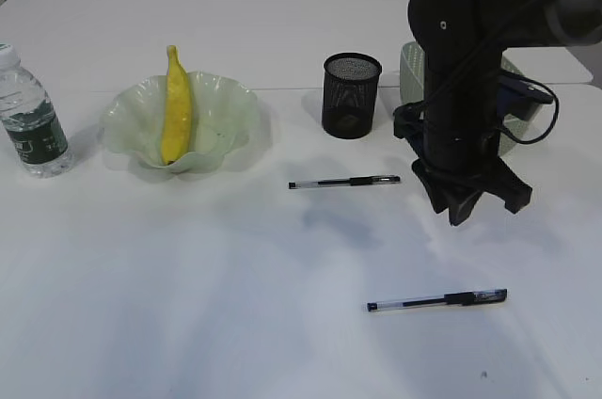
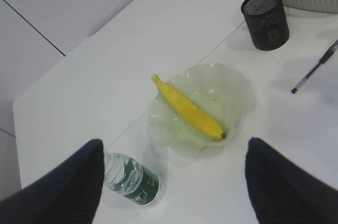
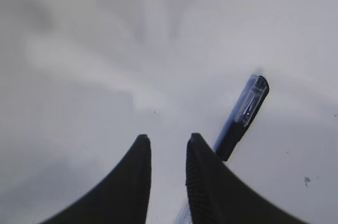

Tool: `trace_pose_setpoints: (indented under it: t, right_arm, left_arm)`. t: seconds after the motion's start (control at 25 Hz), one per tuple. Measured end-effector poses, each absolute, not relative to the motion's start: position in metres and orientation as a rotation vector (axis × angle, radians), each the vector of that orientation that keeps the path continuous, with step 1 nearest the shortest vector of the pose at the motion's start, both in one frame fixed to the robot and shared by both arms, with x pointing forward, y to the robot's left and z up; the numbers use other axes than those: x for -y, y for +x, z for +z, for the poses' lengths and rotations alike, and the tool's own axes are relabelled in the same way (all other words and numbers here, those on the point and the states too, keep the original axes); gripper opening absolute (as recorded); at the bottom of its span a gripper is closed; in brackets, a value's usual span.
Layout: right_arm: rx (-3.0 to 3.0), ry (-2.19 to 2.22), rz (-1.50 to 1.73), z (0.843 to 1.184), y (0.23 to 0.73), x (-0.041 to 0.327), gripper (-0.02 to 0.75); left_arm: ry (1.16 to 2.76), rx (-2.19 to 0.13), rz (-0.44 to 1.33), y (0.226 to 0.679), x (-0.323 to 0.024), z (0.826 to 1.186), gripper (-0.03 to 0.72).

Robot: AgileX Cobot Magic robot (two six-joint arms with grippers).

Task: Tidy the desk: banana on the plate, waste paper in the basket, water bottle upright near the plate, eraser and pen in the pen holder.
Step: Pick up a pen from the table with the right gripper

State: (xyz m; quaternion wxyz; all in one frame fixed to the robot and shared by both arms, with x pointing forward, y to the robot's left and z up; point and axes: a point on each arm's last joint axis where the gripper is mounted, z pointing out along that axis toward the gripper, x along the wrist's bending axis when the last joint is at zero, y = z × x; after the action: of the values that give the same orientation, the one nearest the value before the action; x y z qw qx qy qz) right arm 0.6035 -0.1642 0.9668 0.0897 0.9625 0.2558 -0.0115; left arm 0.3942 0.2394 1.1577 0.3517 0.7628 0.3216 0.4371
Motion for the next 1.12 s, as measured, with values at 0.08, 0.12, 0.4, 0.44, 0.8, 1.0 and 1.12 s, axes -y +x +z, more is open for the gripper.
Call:
trace_pose_setpoints:
  t: [0.08,0.12,0.4,0.44,0.8,1.0,1.12]
  right_arm:
    - [-0.795,2.860,-0.039,0.967,0.603,0.164,0.174]
    - [-0.811,2.865,-0.043,0.967,0.603,0.163,0.174]
    - [-0.763,2.895,-0.096,0.957,0.590,0.150,0.176]
    - [-0.739,2.900,-0.104,0.955,0.587,0.146,0.176]
    - [-0.718,2.873,-0.134,0.948,0.578,0.142,0.176]
    - [-0.735,2.890,-0.247,0.934,0.565,0.144,0.176]
    - [-0.735,2.891,-0.267,0.931,0.563,0.145,0.176]
  left_arm:
    - [1.974,-0.832,1.131,0.394,-0.239,1.158,0.593]
    - [1.976,-0.834,1.131,0.394,-0.239,1.158,0.593]
    - [1.975,-0.833,1.131,0.394,-0.239,1.158,0.593]
    - [1.976,-0.833,1.131,0.394,-0.239,1.158,0.593]
    - [1.977,-0.831,1.137,0.394,-0.240,1.158,0.593]
    - [1.978,-0.829,1.140,0.394,-0.240,1.158,0.593]
    - [1.978,-0.829,1.140,0.394,-0.240,1.158,0.593]
